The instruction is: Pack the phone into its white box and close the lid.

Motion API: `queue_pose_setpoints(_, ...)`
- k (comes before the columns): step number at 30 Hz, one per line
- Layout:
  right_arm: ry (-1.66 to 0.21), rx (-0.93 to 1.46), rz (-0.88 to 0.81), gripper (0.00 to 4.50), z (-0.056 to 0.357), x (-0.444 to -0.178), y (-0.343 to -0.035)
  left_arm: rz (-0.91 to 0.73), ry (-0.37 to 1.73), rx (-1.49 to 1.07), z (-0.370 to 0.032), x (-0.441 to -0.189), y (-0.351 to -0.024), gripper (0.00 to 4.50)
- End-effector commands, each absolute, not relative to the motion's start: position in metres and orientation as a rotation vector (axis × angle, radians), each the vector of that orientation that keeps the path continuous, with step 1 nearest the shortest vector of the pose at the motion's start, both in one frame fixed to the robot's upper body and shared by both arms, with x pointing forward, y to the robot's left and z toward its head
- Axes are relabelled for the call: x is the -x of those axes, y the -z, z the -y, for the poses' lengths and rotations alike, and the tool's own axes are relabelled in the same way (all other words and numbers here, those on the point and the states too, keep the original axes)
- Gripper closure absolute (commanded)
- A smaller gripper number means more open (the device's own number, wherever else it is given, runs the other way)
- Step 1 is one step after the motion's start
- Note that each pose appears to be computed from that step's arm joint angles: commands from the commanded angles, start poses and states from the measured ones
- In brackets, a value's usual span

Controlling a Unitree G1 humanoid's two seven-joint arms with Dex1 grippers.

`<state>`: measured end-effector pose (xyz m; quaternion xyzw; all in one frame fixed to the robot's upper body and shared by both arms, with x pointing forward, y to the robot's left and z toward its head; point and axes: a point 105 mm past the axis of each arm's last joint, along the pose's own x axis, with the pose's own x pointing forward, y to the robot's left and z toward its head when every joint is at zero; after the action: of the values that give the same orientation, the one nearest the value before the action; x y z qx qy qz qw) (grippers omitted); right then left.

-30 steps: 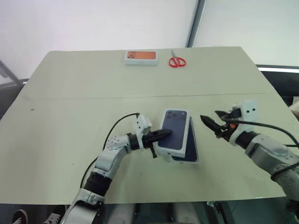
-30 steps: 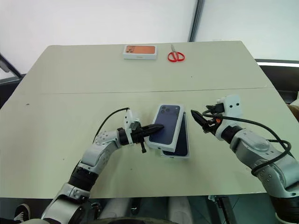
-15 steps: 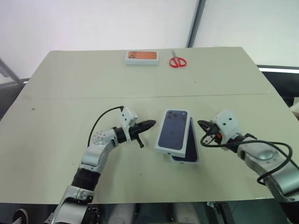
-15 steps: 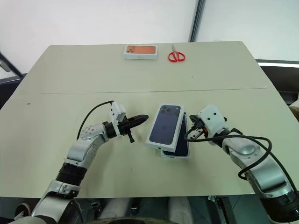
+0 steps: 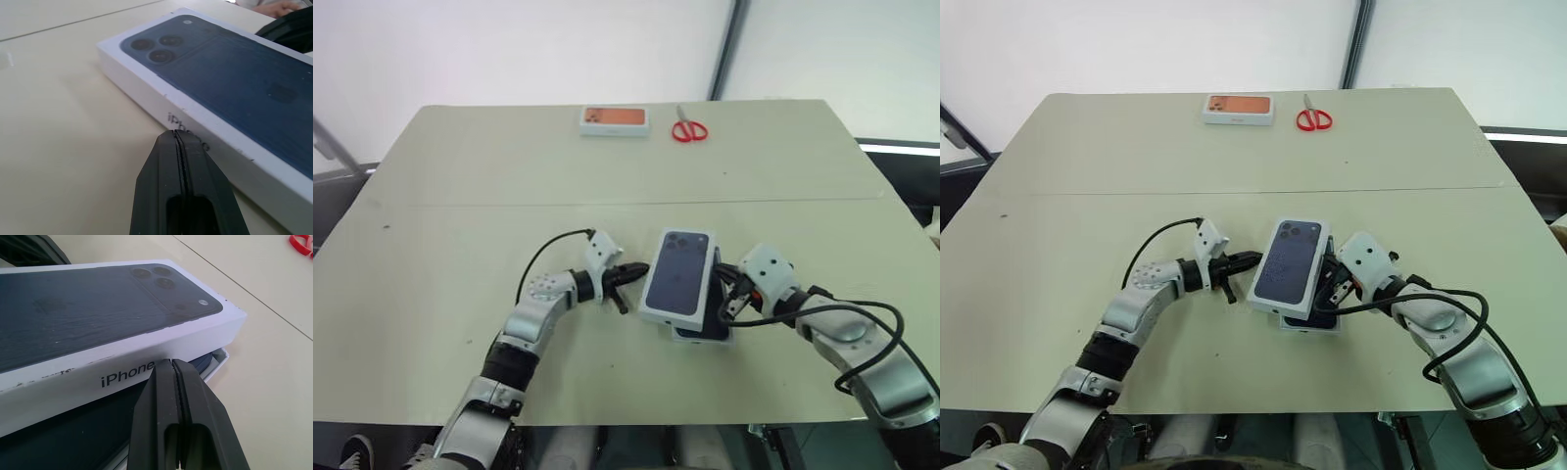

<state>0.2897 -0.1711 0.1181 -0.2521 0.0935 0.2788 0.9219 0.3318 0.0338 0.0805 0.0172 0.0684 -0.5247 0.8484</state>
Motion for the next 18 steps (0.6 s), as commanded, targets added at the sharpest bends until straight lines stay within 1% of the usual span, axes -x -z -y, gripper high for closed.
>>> queue_pose_setpoints(1, -0.573, 0.553, -0.132, 4.48, 0.168, -0.290, -0.133, -0.164, 1.154, -0.041, -0.024, -0.325, -0.076, 4.50)
queue_pose_setpoints(7, -0.564, 0.560, -0.146, 4.48, 0.172, -0.288, -0.131, -0.152, 1.182, -0.023, -0.016, -0.321, -0.081, 4.50)
queue_pose_setpoints(12, -0.538, 0.587, -0.159, 4.48, 0.185, -0.287, -0.132, -0.117, 1.203, -0.009, -0.005, -0.319, -0.094, 4.50)
queue_pose_setpoints(18, -0.527, 0.600, -0.178, 4.48, 0.193, -0.282, -0.130, -0.124, 1.228, -0.017, 0.001, -0.314, -0.094, 4.50)
